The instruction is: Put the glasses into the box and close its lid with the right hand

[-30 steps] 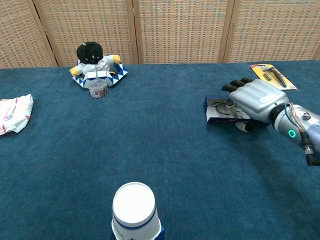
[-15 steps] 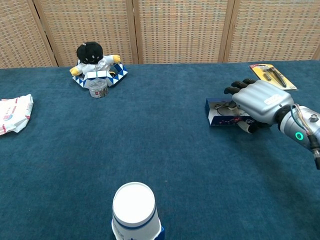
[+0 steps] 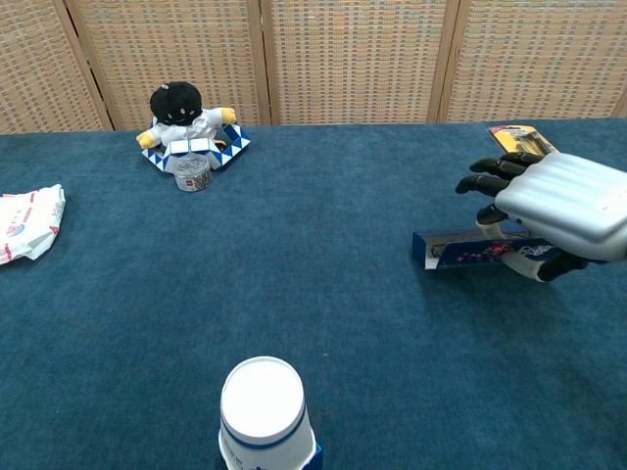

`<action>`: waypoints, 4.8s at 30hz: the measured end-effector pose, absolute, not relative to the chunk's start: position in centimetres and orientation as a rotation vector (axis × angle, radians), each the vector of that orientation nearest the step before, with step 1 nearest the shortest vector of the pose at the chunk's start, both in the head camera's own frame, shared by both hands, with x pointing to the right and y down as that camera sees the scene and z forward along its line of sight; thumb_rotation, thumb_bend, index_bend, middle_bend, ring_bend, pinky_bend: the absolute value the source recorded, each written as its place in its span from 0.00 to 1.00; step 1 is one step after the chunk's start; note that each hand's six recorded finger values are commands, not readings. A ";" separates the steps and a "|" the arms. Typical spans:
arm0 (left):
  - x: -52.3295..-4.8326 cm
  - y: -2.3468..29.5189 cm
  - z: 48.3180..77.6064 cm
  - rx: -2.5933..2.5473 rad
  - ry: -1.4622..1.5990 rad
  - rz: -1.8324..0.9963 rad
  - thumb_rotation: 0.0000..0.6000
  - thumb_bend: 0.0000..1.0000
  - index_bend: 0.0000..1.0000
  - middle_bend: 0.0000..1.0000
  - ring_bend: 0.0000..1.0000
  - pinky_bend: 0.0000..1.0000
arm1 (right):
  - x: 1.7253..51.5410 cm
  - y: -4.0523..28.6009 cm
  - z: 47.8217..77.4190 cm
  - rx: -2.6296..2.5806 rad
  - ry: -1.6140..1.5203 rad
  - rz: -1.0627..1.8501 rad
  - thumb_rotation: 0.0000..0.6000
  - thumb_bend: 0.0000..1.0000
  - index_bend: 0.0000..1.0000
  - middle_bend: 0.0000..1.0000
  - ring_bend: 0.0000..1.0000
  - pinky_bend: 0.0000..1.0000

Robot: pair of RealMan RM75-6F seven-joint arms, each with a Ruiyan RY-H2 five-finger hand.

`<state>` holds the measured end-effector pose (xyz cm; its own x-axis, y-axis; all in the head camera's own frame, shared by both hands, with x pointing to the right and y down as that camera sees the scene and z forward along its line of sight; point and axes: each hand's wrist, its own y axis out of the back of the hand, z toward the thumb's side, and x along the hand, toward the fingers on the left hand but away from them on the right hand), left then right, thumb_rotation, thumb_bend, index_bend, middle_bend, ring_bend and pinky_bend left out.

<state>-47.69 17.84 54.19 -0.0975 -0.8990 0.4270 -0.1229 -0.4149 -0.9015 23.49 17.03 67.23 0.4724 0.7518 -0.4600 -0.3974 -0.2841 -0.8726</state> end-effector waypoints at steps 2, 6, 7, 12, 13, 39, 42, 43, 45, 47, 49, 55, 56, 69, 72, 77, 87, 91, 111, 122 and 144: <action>-47.7 17.9 54.2 -1.547 1.138 -1.574 1.00 0.00 0.00 0.00 0.00 0.00 | 23.8 17.9 66.5 -1.472 -0.295 1.142 1.00 0.57 0.71 0.14 0.00 0.11; -47.7 17.8 54.2 -1.547 1.137 -1.575 1.00 0.00 0.00 0.00 0.00 0.00 | 24.2 19.6 65.9 -1.473 -0.227 1.131 1.00 0.57 0.71 0.14 0.00 0.11; -47.7 17.8 54.2 -1.546 1.136 -1.576 1.00 0.00 0.00 0.00 0.00 0.00 | 24.2 19.8 65.9 -1.473 -0.216 1.131 1.00 0.57 0.71 0.14 0.00 0.11; -47.7 17.8 54.3 -1.544 1.133 -1.580 1.00 0.00 0.00 0.00 0.00 0.00 | 24.3 19.8 66.4 -1.465 -0.183 1.144 1.00 0.57 0.71 0.14 0.00 0.11; -47.7 17.8 54.3 -1.543 1.133 -1.581 1.00 0.00 0.00 0.00 0.00 0.00 | 24.2 19.7 66.5 -1.459 -0.179 1.145 1.00 0.57 0.71 0.14 0.00 0.11; -47.7 17.7 54.6 -1.540 1.127 -1.593 1.00 0.00 0.00 0.00 0.00 0.00 | 23.2 17.1 69.0 -1.351 -0.068 1.200 1.00 0.57 0.71 0.14 0.00 0.11; -47.7 17.7 54.5 -1.540 1.130 -1.594 1.00 0.00 0.00 0.00 0.00 0.00 | 23.2 16.9 68.9 -1.354 -0.080 1.201 1.00 0.57 0.71 0.14 0.00 0.11; -47.7 17.7 54.5 -1.540 1.131 -1.594 1.00 0.00 0.00 0.00 0.00 0.00 | 23.1 16.8 68.8 -1.354 -0.082 1.201 1.00 0.57 0.71 0.14 0.00 0.11; -47.7 17.7 54.6 -1.541 1.129 -1.594 1.00 0.00 0.00 0.00 0.00 0.00 | 23.2 16.6 68.6 -1.350 -0.088 1.200 1.00 0.57 0.71 0.14 0.00 0.11; -47.7 17.7 54.6 -1.542 1.126 -1.595 1.00 0.00 0.00 0.00 0.00 0.00 | 23.1 16.3 68.4 -1.343 -0.094 1.197 1.00 0.57 0.71 0.14 0.00 0.11; -47.7 17.7 54.6 -1.543 1.124 -1.596 1.00 0.00 0.00 0.00 0.00 0.00 | 23.1 16.1 68.2 -1.333 -0.097 1.193 1.00 0.57 0.71 0.14 0.00 0.11; -47.6 17.7 54.6 -1.540 1.125 -1.596 1.00 0.00 0.00 0.00 0.00 0.00 | 22.7 14.8 67.8 -1.287 -0.109 1.180 1.00 0.57 0.71 0.14 0.00 0.11; -47.6 17.7 54.6 -1.540 1.124 -1.596 1.00 0.00 0.00 0.00 0.00 0.00 | 22.6 14.6 67.8 -1.283 -0.109 1.182 1.00 0.57 0.71 0.14 0.00 0.11; -47.8 17.7 54.6 -1.542 1.126 -1.599 1.00 0.00 0.00 0.00 0.00 0.00 | 22.8 13.1 70.2 -1.239 -0.047 1.240 1.00 0.56 0.66 0.14 0.00 0.11; -47.8 17.7 54.6 -1.543 1.126 -1.599 1.00 0.00 0.00 0.00 0.00 0.00 | 22.7 12.9 70.6 -1.232 -0.039 1.249 1.00 0.52 0.55 0.14 0.00 0.11; -47.8 17.7 54.6 -1.542 1.129 -1.598 1.00 0.00 0.00 0.00 0.00 0.00 | 22.7 12.6 70.8 -1.221 -0.051 1.255 1.00 0.47 0.32 0.08 0.00 0.11; -47.8 17.6 54.6 -1.542 1.129 -1.598 1.00 0.00 0.00 0.00 0.00 0.00 | 22.6 11.8 70.6 -1.215 -0.126 1.276 1.00 0.45 0.18 0.02 0.00 0.11; -47.8 17.6 54.6 -1.541 1.129 -1.598 1.00 0.00 0.00 0.00 0.00 0.00 | 22.6 11.5 70.5 -1.211 -0.152 1.279 1.00 0.44 0.18 0.01 0.00 0.11; -47.7 17.7 54.7 -1.542 1.124 -1.600 1.00 0.00 0.00 0.00 0.00 0.00 | 24.0 12.2 69.9 -1.515 -0.048 1.356 1.00 0.02 0.00 0.00 0.00 0.01; -47.8 17.5 55.0 -1.539 1.119 -1.616 1.00 0.00 0.00 0.00 0.00 0.00 | 23.7 11.4 72.1 -1.540 -0.075 1.350 1.00 0.14 0.15 0.15 0.00 0.01; -47.8 17.5 55.1 -1.535 1.119 -1.621 1.00 0.00 0.00 0.00 0.00 0.00 | 24.3 11.4 73.0 -1.590 -0.147 1.380 1.00 0.05 0.07 0.02 0.00 0.01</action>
